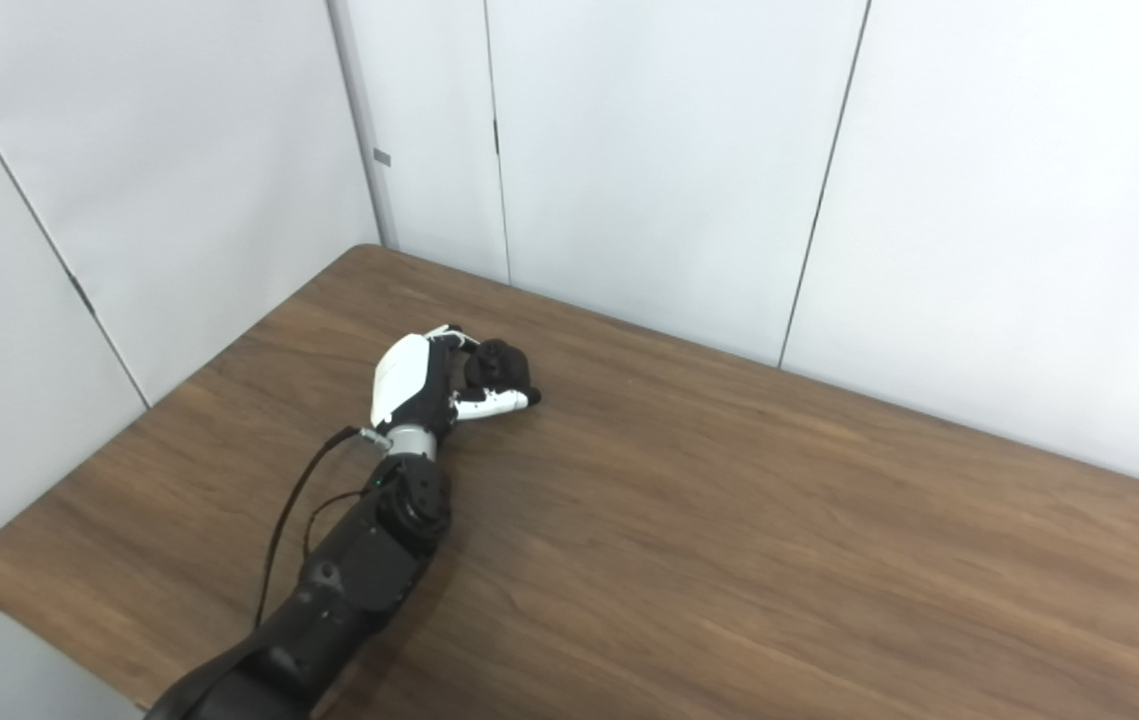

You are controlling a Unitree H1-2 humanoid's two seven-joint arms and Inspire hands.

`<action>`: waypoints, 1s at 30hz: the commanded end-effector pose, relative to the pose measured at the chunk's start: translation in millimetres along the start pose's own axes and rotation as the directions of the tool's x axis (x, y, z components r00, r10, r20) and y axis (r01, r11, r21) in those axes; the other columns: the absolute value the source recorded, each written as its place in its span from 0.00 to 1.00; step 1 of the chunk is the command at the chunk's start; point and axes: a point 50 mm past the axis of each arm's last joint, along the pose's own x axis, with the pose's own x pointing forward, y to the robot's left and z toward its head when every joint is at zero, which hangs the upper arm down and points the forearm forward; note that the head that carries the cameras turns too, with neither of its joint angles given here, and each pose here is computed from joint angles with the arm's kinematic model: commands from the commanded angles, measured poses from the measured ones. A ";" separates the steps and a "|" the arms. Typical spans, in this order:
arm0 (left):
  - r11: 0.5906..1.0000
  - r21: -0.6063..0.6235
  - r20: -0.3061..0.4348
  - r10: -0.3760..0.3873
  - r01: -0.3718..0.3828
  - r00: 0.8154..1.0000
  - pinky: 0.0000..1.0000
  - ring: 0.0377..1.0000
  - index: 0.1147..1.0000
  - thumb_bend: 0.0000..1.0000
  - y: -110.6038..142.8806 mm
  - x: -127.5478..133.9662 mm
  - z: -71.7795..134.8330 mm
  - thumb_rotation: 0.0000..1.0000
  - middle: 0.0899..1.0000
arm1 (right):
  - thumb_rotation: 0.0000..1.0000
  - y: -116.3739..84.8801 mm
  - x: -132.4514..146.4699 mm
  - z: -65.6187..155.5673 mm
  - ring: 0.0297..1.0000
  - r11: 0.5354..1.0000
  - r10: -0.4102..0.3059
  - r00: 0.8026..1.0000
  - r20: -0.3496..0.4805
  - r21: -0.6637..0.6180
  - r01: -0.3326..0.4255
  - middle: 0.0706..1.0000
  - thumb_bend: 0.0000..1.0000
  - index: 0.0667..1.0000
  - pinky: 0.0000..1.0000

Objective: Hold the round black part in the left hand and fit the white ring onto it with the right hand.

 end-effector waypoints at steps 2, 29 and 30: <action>1.000 0.006 0.127 -0.010 0.009 0.992 1.00 0.91 0.41 0.51 3.5 0.5 23.6 0.05 0.87 | 0.88 16.4 -25.3 -26.5 1.00 0.997 -0.027 0.996 -0.086 0.064 0.032 1.00 0.56 1.00 1.00; 0.817 0.315 0.534 -0.574 0.484 0.621 1.00 0.89 0.41 0.52 -76.4 -119.3 85.3 0.05 0.85 | 0.83 51.0 -15.2 7.3 0.95 0.993 -0.099 0.994 -0.050 0.052 0.102 0.97 0.71 0.96 0.84; 0.805 0.326 0.542 -0.589 0.496 0.599 1.00 0.89 0.41 0.52 -79.5 -124.6 84.9 0.05 0.85 | 0.82 50.2 -15.0 9.0 0.95 0.994 -0.101 0.994 -0.044 0.041 0.102 0.97 0.70 0.96 0.84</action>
